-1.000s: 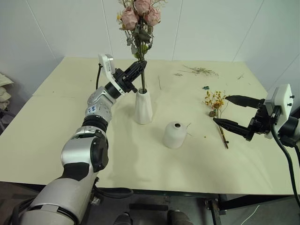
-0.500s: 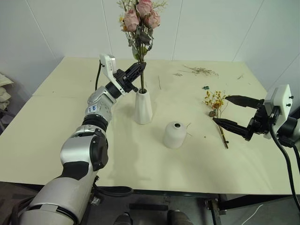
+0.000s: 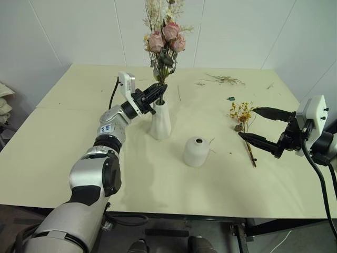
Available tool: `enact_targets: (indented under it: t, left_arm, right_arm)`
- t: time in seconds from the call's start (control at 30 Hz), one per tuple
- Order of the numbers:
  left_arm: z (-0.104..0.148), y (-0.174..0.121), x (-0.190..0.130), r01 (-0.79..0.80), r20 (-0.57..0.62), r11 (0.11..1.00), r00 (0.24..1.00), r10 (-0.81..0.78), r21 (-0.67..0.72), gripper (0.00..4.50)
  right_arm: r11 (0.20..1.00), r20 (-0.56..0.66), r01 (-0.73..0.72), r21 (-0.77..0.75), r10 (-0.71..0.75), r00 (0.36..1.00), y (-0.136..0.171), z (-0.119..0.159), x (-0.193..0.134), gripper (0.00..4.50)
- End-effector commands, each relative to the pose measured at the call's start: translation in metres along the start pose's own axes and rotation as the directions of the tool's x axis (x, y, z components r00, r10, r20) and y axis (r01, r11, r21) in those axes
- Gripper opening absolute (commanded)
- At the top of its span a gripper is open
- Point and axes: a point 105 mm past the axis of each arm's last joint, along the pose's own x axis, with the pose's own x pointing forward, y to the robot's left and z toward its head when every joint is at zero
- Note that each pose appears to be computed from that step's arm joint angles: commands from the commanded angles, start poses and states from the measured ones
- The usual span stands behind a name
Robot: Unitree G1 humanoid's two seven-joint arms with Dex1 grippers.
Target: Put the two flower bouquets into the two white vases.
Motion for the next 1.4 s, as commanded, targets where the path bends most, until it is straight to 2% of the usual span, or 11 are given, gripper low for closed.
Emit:
enact_targets:
  t: [0.03, 0.13, 0.3, 0.4, 0.57, 0.63, 0.83, 0.93, 1.1, 1.3, 1.4]
  left_arm:
    - [0.008, -0.004, -0.004, 0.082, -0.029, 0.997, 0.996, -0.082, 0.011, 1.95]
    - [0.014, -0.008, -0.010, 0.151, -0.050, 0.988, 0.988, -0.149, 0.033, 2.90]
    - [0.029, -0.003, -0.022, 0.169, -0.072, 0.981, 0.984, -0.163, 0.097, 4.49]
    - [0.039, 0.000, -0.038, 0.211, -0.125, 0.966, 0.973, -0.194, 0.151, 4.49]
    - [0.034, 0.001, -0.071, 0.308, -0.317, 0.934, 0.918, -0.241, 0.183, 4.49]
    - [0.043, 0.002, -0.084, 0.331, -0.340, 0.923, 0.906, -0.252, 0.199, 4.49]
    - [0.076, -0.002, -0.114, 0.364, -0.294, 0.889, 0.913, -0.282, 0.278, 4.49]
    - [0.080, -0.011, -0.122, 0.392, -0.272, 0.886, 0.906, -0.325, 0.248, 4.49]
    - [0.081, -0.028, -0.135, 0.417, -0.271, 0.876, 0.896, -0.352, 0.242, 4.49]
    - [0.084, -0.060, -0.165, 0.464, -0.244, 0.872, 0.873, -0.422, 0.154, 4.49]
    - [0.086, -0.073, -0.169, 0.469, -0.218, 0.872, 0.874, -0.434, 0.142, 4.49]
  right_arm:
    - [0.999, 0.035, 0.003, -0.042, -0.001, 0.999, 0.001, 0.012, 0.001, 4.50]
    - [0.999, 0.034, 0.001, -0.042, 0.001, 0.999, 0.001, 0.012, 0.002, 4.50]
    - [0.999, 0.029, 0.000, -0.039, 0.001, 1.000, 0.001, 0.010, 0.001, 4.50]
    - [0.999, 0.016, 0.002, -0.036, -0.002, 1.000, 0.001, 0.008, 0.001, 4.50]
    - [0.999, -0.024, 0.026, -0.023, -0.027, 0.999, -0.003, 0.002, 0.000, 4.50]
    - [0.999, -0.061, 0.052, -0.012, -0.052, 0.997, -0.006, -0.005, 0.000, 4.50]
    - [0.981, -0.284, 0.189, 0.033, -0.172, 0.943, -0.023, -0.048, 0.000, 4.50]
    - [0.974, -0.311, 0.217, 0.070, -0.185, 0.932, -0.025, -0.056, 0.005, 4.50]
    - [0.931, -0.422, 0.340, 0.131, -0.258, 0.869, -0.045, -0.079, 0.010, 4.50]
    - [0.829, -0.633, 0.528, 0.184, -0.311, 0.709, -0.078, -0.114, 0.013, 4.50]
    - [0.815, -0.671, 0.542, 0.205, -0.287, 0.684, -0.082, -0.120, 0.017, 4.50]
